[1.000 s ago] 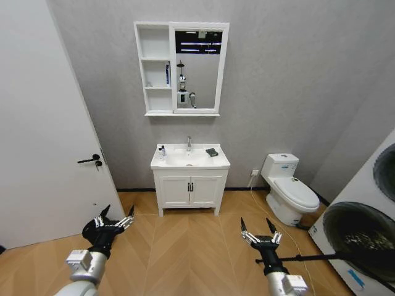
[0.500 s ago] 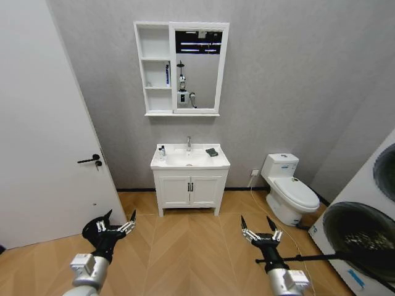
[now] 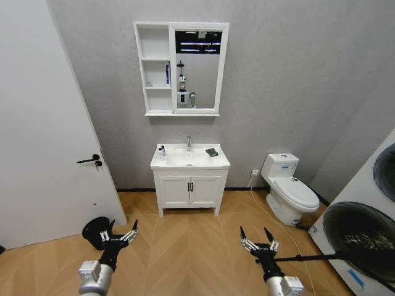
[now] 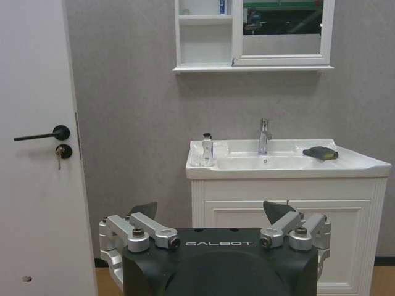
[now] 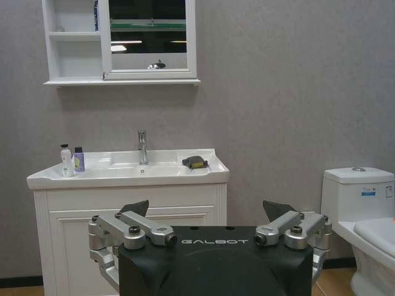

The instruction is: Move facial cleanser and shampoo from washbasin to cabinet, then wipe washbasin with towel.

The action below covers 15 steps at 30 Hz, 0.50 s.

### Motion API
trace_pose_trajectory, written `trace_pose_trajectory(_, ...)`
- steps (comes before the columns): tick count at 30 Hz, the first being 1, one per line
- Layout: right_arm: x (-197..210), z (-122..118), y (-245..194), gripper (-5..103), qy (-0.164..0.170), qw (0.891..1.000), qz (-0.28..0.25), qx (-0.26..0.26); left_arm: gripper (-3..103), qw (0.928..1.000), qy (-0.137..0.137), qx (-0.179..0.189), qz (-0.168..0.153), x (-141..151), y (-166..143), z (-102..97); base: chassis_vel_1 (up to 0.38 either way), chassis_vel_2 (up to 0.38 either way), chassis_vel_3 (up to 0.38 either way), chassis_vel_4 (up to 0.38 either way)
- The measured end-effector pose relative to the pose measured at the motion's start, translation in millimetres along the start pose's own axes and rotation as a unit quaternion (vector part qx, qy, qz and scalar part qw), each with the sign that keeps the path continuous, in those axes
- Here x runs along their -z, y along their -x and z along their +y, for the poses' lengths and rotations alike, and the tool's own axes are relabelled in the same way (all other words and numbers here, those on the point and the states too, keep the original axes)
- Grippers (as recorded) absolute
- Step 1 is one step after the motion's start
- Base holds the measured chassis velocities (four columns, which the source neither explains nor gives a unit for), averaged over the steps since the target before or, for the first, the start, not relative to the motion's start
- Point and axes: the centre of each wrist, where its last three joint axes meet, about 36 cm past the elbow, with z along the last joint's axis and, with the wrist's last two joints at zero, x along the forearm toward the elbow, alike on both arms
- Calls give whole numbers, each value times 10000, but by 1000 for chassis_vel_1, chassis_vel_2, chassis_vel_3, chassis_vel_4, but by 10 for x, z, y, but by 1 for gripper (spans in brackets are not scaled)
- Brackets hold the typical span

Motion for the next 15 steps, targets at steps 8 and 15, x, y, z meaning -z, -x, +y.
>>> trace_pose_trajectory(8, 346, 13, -20, 100, 133, 9998, -159, 72, 97, 9999, 43, -27, -111, 88, -9, 2, -107, 104, 96, -103)
trace_pose_trajectory(15, 470, 2, 102, 100, 117, 9994, -310, 68, 97, 9998, 61, -34, -164, 135, -7, 2, -200, 207, 190, -203)
